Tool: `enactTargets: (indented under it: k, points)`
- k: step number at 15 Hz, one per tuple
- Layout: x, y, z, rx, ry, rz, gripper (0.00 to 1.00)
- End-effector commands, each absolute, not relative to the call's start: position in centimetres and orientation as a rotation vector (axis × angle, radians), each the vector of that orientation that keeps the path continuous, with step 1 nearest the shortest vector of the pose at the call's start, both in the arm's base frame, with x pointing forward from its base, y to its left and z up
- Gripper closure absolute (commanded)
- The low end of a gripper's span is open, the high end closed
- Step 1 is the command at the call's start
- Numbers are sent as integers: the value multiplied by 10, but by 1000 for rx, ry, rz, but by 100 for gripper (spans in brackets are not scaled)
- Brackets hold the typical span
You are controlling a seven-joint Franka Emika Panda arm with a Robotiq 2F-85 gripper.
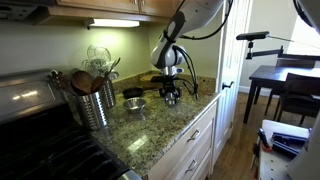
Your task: Stack the metal measuring cups into each other
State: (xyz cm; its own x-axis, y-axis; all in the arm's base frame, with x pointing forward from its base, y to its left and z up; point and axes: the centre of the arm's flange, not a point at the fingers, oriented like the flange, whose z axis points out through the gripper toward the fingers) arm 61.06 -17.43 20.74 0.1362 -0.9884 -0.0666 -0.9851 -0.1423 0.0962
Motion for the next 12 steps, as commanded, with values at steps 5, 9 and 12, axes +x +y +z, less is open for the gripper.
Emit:
enactTargets:
  k: [5, 9, 12]
  points:
    - [567, -199, 234, 2195, -2210, -119, 62]
    - [558, -203, 259, 2157, -2222, -60, 62]
    - [557, -202, 285, 2143, -2200, 10, 62]
